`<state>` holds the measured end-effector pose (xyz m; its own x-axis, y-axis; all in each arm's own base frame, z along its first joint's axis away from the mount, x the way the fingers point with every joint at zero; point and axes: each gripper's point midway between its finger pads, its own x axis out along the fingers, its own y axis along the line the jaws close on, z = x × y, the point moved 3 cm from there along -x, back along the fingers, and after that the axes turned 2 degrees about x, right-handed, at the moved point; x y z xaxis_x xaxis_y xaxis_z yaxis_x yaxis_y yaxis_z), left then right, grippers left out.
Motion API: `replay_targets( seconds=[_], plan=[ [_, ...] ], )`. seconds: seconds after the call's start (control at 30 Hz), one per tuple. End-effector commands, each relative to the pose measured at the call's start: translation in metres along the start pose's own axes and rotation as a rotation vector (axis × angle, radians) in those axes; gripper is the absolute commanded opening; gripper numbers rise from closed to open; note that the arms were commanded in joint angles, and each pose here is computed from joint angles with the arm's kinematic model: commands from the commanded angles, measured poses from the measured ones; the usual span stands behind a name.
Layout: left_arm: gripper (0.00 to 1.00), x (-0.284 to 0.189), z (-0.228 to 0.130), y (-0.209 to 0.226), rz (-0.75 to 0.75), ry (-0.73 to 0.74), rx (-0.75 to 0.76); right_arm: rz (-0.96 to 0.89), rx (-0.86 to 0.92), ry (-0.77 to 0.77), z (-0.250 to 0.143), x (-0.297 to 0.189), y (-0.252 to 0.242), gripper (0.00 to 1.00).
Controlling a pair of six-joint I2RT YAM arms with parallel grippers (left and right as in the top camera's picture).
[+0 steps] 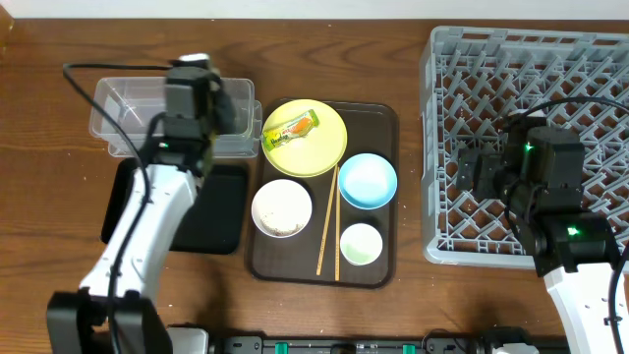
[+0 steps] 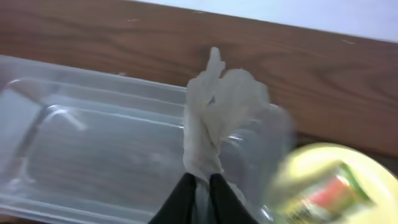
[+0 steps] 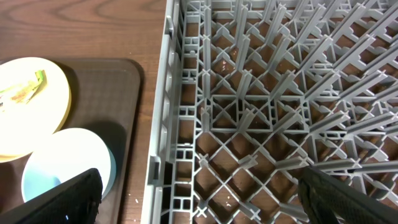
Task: Sort waste into correct bins and load items into the dishwasher rack
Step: 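Reach the left gripper to the yellow plate and grasp the green wrapper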
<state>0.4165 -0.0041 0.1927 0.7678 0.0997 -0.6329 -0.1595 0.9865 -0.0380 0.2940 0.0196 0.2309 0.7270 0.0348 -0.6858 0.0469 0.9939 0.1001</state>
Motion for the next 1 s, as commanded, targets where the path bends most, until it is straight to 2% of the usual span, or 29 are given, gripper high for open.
replay_targets(
  seconds=[0.0,0.07,0.1,0.3,0.43,0.53,0.7,0.77,0.97],
  plan=[
    [0.31,0.017,0.001,0.024,0.069,0.003,-0.043,0.003,0.014,-0.022,0.008,-0.005,0.0,0.99],
    [0.55,0.02,0.004,0.025,0.066,-0.012,-0.051,0.003,0.014,-0.022,0.008,-0.005,0.0,0.99],
    [0.57,0.019,0.007,0.025,0.064,-0.026,-0.053,0.003,0.014,-0.022,0.008,-0.005,0.0,0.99],
    [0.58,-0.002,0.019,-0.006,-0.074,-0.048,0.016,0.003,0.014,-0.021,0.008,-0.005,0.0,0.99],
    [0.68,-0.019,0.013,-0.031,-0.112,0.055,0.156,0.003,0.014,-0.022,0.008,-0.005,0.0,0.99],
    [0.71,-0.037,0.016,-0.054,-0.157,0.099,0.302,0.003,0.014,-0.022,0.008,-0.005,0.0,0.99],
    [0.77,-0.055,0.019,-0.1,-0.247,0.06,0.503,0.003,0.014,-0.022,0.008,-0.005,0.0,0.99],
    [0.77,-0.052,0.013,-0.114,-0.271,0.058,0.565,0.003,0.014,-0.021,0.008,-0.005,0.0,0.99],
    [0.78,-0.011,-0.011,-0.135,-0.289,0.113,0.602,0.003,0.014,-0.021,0.008,-0.005,0.0,0.99]
  ],
)
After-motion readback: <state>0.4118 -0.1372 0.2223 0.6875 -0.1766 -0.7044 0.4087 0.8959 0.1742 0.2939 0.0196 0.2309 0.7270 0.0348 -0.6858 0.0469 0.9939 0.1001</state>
